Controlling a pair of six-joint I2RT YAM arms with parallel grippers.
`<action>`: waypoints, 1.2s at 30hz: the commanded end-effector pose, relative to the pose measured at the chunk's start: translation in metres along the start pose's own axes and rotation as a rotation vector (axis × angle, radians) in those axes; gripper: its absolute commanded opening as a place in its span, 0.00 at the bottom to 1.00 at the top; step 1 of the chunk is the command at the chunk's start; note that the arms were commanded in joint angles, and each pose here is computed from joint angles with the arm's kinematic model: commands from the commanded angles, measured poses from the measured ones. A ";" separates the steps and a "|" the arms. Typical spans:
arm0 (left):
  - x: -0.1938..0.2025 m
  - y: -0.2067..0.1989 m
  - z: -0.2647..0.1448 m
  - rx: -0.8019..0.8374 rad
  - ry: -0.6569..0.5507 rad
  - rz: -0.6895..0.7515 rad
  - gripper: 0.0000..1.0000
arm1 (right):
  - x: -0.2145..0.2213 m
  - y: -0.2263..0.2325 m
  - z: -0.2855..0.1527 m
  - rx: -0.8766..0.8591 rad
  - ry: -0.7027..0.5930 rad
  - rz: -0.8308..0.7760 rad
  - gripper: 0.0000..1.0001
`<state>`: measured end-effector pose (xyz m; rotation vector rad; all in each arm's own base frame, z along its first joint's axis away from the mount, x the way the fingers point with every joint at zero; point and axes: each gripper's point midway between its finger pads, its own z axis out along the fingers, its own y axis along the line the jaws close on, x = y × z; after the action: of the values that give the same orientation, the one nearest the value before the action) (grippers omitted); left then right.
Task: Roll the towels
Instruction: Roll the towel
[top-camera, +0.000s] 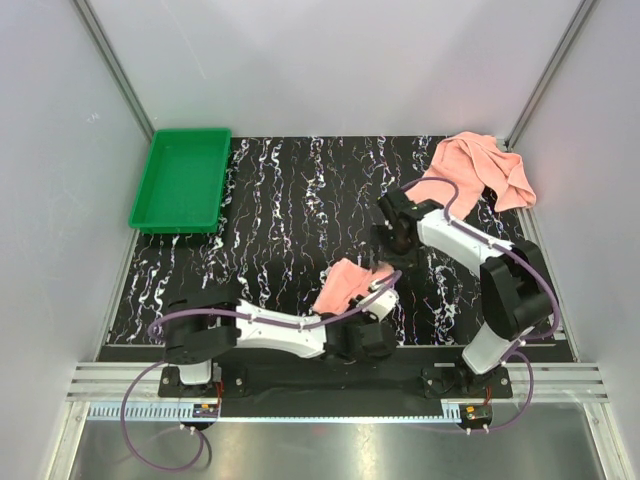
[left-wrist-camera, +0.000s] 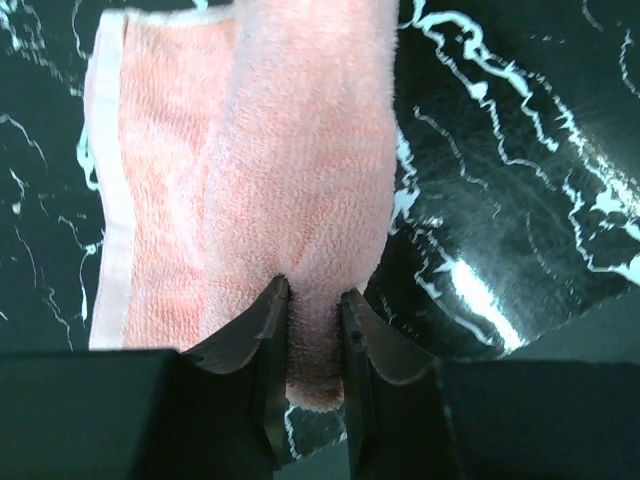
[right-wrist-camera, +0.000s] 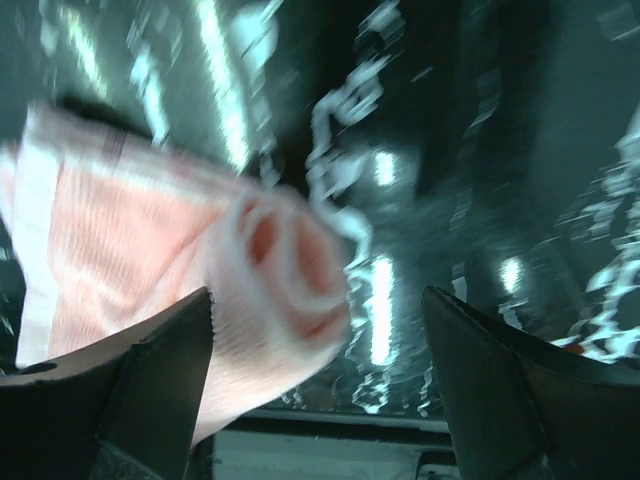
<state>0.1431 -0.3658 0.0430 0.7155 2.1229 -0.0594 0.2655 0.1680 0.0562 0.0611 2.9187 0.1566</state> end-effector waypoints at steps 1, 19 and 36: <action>0.014 0.004 -0.013 0.077 0.084 -0.076 0.18 | -0.045 -0.032 -0.016 0.042 -0.104 0.056 0.90; -0.012 0.032 -0.019 0.542 0.096 -0.599 0.02 | -0.060 -0.019 -0.083 -0.350 -0.448 0.208 1.00; 0.007 0.063 -0.016 0.869 0.119 -1.059 0.00 | 0.004 0.040 -0.047 -0.875 -0.336 0.241 0.99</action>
<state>0.1750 -0.3006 0.0562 -0.0479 2.3252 -1.4132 0.2453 0.1830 0.0802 0.3217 2.4045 1.0915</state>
